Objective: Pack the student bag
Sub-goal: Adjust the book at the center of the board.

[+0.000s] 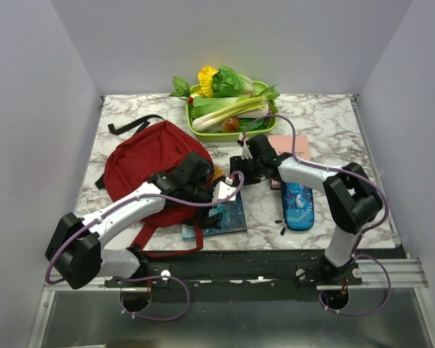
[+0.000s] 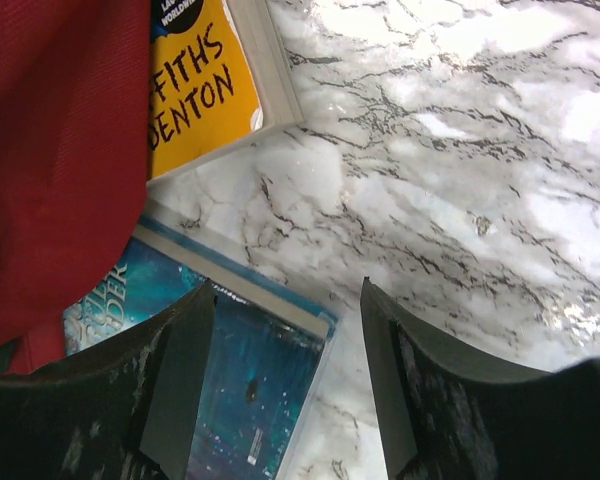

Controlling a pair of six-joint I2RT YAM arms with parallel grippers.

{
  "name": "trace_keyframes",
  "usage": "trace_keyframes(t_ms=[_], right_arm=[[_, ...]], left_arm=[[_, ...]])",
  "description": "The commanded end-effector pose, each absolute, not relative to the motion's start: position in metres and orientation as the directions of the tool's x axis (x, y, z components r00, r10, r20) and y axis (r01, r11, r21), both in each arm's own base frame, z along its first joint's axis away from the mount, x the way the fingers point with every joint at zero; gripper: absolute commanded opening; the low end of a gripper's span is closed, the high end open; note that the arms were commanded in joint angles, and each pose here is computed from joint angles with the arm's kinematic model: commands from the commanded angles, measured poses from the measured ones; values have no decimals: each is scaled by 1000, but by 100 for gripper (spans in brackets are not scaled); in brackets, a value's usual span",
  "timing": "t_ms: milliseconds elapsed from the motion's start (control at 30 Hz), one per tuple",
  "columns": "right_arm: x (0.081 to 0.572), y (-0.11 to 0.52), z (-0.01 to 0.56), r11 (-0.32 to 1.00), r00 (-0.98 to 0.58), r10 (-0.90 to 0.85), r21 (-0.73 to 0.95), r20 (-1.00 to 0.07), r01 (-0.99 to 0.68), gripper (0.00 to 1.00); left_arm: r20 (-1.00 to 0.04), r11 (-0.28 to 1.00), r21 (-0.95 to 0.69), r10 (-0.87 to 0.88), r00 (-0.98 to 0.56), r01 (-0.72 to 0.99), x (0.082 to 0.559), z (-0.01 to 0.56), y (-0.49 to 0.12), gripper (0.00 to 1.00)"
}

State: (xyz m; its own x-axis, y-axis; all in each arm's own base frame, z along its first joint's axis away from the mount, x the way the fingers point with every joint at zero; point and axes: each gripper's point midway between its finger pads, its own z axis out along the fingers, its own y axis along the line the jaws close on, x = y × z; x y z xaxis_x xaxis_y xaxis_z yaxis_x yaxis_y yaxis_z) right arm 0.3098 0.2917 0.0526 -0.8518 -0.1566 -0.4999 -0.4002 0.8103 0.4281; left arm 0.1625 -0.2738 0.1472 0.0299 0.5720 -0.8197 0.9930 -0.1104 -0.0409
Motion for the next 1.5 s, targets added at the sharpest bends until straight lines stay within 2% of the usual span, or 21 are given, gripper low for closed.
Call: trace_keyframes(t_ms=[0,200,433,733,867,1033,1133,1200,1333,1467], right_arm=[[323,310,51,760,-824,-173,459,-540,-460,67],[312,325,46,685,-829,-188,534,-527,-495,62],[291,319,43,650,-826,-232,550,-513,-524,56],[222,281,33,680,-867,-241,562,-436,-471,46],[195,265,38,693,-878,-250,558,-408,-457,41],[176,249,53,693,-866,-304,532,-397,-487,34],[190,242,63,725,-838,-333,451,-433,-521,36],[211,241,70,754,-815,-326,388,-480,-530,45],[244,260,75,761,-796,-311,365,-519,-536,61],[269,279,72,747,-778,-291,377,-556,-548,63]], left_arm=[[-791,-128,33,603,104,991,166,114,-272,99],[-708,-134,126,682,184,983,168,74,-253,99],[-630,-165,157,743,228,974,166,48,-239,99],[-527,-167,255,802,282,952,181,25,-236,99],[-530,-167,284,794,299,944,192,27,-250,99],[-586,-195,289,738,334,937,196,44,-278,99],[-635,-202,280,693,340,938,193,58,-292,99],[-648,-182,273,691,321,945,195,67,-296,99],[-636,-163,268,711,301,950,189,70,-282,99],[-622,-73,246,753,216,966,191,69,-262,99]])
